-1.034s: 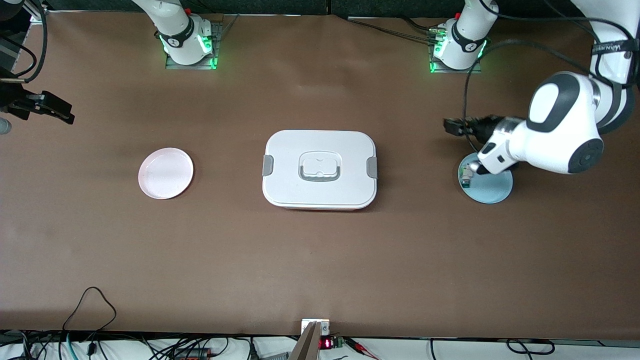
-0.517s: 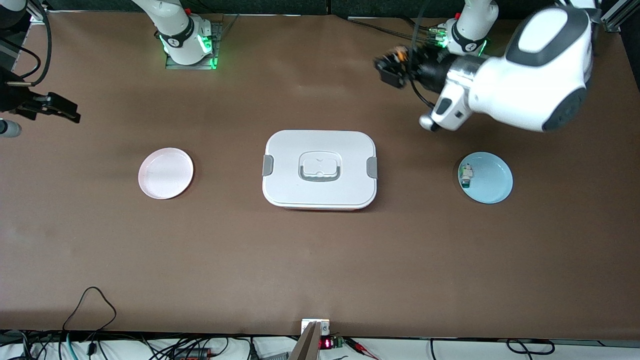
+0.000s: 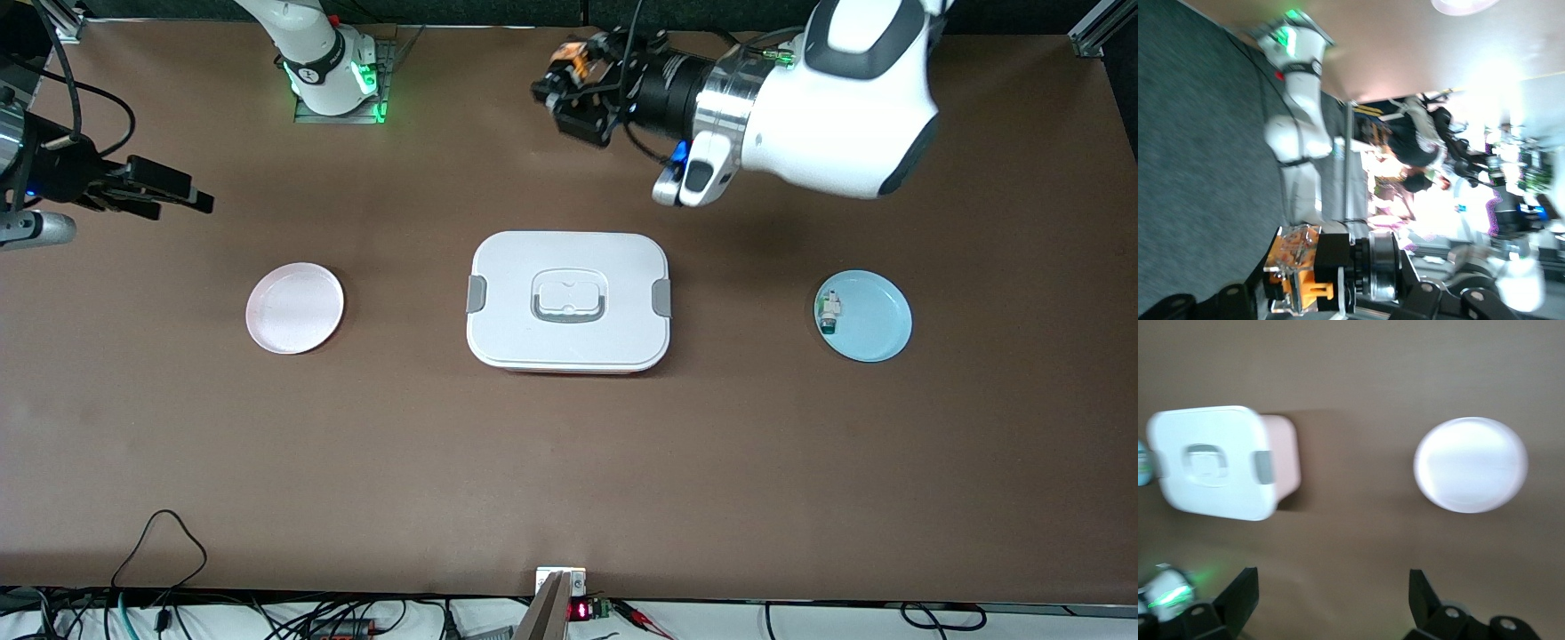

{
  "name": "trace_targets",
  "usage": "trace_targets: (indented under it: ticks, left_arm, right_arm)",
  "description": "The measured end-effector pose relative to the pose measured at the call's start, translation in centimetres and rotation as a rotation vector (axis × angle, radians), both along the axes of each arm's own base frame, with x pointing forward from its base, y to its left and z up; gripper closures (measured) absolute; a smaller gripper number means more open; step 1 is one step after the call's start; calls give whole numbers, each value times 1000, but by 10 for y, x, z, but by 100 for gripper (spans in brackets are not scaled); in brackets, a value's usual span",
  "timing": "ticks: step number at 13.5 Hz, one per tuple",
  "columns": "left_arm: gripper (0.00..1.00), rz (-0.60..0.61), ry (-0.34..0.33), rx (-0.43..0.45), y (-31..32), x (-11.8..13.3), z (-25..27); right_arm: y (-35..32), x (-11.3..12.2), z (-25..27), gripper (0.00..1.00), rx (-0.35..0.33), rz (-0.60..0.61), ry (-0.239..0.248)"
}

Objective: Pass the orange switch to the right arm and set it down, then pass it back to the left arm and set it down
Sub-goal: 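Lift the switch over the box with the left gripper while the right gripper reaches in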

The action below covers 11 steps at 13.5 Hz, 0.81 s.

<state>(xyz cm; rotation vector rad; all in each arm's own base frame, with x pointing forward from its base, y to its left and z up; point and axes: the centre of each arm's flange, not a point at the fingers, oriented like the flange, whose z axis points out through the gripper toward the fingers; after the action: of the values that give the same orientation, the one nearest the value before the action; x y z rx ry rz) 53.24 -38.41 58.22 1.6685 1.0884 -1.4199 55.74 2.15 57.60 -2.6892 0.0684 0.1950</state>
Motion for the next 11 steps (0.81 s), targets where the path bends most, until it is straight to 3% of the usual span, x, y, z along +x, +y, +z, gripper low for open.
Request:
trace_targets:
  ticks: [2,5,8,11]
  left_arm:
    - [28,50,56,-36,4,17,-16]
    - [28,75,71,-43,4,24,-20]
    - [28,72,74,-43,2,22,-18]
    - [28,78,72,-42,3,24,-17]
  right_arm:
    - [21,6,-5,0,177,-11,20]
    - [56,12,-16,0,415,7,24]
    - [89,15,-33,0,611,9,7]
    - [125,14,-50,0,765,-9,-15]
